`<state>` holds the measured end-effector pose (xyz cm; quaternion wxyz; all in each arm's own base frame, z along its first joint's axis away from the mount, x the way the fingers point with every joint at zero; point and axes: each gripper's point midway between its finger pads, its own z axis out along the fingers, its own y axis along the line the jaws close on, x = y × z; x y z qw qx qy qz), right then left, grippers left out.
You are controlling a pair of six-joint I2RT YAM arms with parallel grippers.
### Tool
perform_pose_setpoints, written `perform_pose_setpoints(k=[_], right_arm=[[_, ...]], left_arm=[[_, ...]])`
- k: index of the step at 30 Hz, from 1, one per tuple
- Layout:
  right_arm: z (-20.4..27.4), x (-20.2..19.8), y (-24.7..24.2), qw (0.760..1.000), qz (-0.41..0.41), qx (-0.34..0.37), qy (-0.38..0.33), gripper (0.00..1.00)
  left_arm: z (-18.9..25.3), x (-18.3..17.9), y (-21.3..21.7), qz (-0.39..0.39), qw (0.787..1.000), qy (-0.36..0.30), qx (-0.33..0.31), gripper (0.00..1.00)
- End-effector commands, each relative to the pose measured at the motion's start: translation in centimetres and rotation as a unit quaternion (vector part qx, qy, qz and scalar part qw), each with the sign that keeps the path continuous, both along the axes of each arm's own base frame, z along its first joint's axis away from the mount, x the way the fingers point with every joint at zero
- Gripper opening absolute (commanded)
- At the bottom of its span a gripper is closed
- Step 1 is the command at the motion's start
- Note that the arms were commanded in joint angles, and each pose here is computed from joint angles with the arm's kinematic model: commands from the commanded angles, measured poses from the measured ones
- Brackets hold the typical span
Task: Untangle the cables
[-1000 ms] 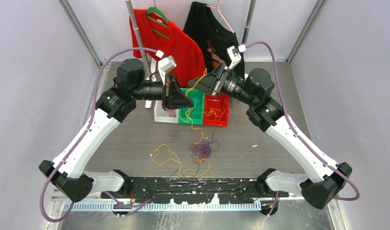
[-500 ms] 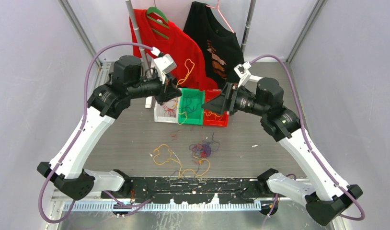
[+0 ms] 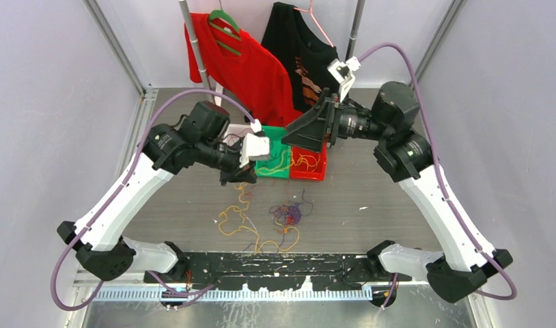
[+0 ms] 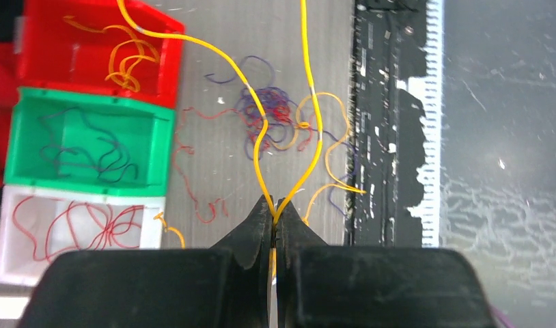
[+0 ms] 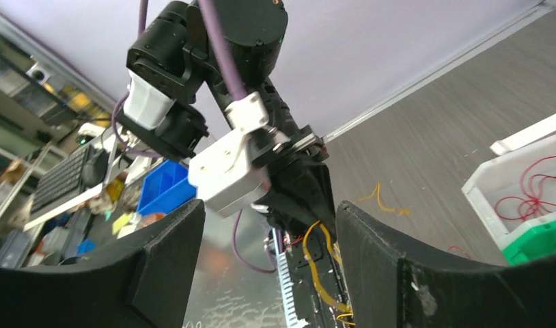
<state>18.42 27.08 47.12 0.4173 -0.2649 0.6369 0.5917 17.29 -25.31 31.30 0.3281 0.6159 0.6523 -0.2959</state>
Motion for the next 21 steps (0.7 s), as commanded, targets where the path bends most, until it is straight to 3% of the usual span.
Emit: perform_pose_setpoints(k=[1,10,21], right_arm=[[-0.3,-0.6,1.2,0.997,0.073,0.01,0.004,0.73],[-4.8,-3.8,4.0,0.985,0.165,-0.001,0.046,0.64],[-11.0,-4.3,4.0,0.985,0.129,-0.102,0.042,0.56]], left_arm=[[1.1,-3.8,1.0,-0.084,0.996,-0.004,-0.005,0.0],[1.6,-3.9,0.3,-0.086,0.996,-0.01,-0.02,0.0],[3.0,-3.9,-0.4,-0.081,0.996,-0.019,-0.039,0.0]])
